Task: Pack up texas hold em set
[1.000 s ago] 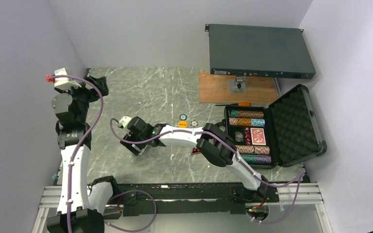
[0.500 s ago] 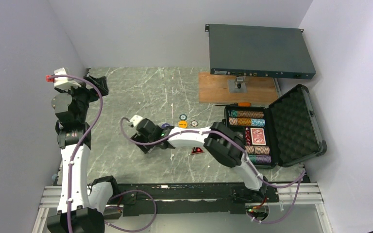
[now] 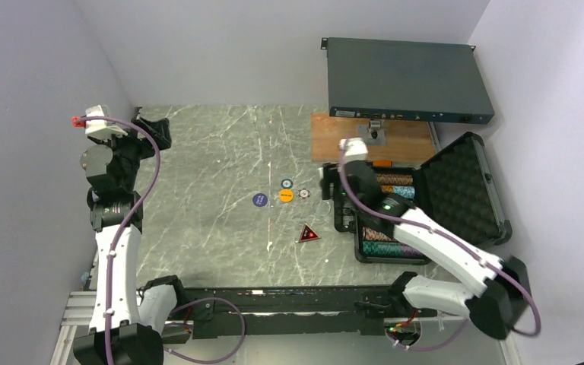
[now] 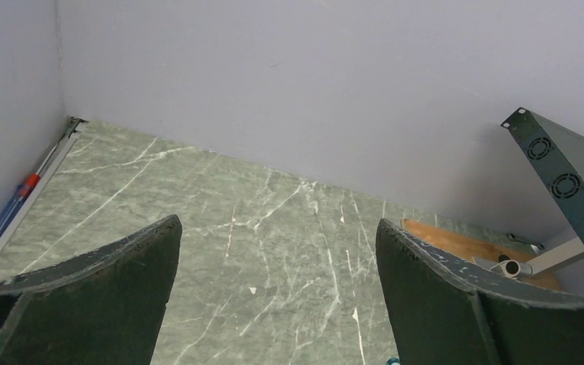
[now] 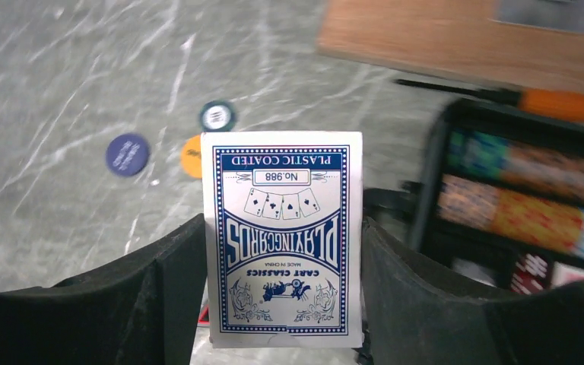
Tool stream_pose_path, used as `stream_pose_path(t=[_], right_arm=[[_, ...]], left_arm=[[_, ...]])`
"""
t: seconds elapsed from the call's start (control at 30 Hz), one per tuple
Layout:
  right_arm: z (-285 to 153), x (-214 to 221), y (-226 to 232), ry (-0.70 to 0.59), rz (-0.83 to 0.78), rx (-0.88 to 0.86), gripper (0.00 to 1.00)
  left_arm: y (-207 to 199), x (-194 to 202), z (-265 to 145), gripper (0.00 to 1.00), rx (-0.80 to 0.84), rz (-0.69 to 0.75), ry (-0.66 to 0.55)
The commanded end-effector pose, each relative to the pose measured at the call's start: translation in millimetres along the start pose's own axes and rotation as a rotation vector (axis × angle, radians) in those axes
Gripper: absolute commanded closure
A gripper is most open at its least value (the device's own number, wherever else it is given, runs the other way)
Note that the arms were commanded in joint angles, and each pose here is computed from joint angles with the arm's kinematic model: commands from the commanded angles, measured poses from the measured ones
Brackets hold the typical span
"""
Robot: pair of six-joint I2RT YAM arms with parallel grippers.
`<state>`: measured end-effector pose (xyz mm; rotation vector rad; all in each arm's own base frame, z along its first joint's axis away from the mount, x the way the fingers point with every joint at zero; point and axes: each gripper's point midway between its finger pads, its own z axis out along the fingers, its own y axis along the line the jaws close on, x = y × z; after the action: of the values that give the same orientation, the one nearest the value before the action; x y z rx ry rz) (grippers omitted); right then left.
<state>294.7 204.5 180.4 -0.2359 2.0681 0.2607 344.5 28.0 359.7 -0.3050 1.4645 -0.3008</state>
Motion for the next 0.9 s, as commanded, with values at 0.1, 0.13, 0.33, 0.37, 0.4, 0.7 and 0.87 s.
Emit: stream_pose_path(t=[0.1, 0.13, 0.33, 0.37, 0.4, 0.7, 0.87], right_arm=[[-47.7, 53.7, -96.2, 0.175, 0.185, 0.307, 0.70], [-48.6, 56.6, -103.0, 0.193, 0.199, 0.328, 0.70], [-45.2, 75.7, -126.5, 0.373, 0.221, 0.389, 0.70], [-44.7, 78.3, -129.1, 0.395, 0.208, 0.395, 0.70], [-44.5, 80.9, -133.2, 0.419, 0.204, 0.410, 0.71], [-17.1, 98.6, -153.9, 0.537, 0.200, 0.371, 0.64], [1.1, 104.0, -159.9, 0.564, 0.193, 0.364, 0.63]], left_arm=[[-13.6, -11.8, 2.4, 0.01, 0.070, -0.014, -0.042], [-13.6, -10.8, 2.5, 0.01, 0.071, -0.015, -0.040], [-15.9, -7.8, 3.1, 0.01, 0.062, 0.013, -0.031], [-16.5, -7.6, 2.8, 0.01, 0.064, 0.015, -0.031], [-17.6, -7.8, 2.7, 0.01, 0.068, 0.015, -0.031], [-19.1, -6.0, 4.2, 0.01, 0.078, 0.009, -0.025], [-20.0, -4.1, 5.7, 0.01, 0.084, 0.001, -0.017]])
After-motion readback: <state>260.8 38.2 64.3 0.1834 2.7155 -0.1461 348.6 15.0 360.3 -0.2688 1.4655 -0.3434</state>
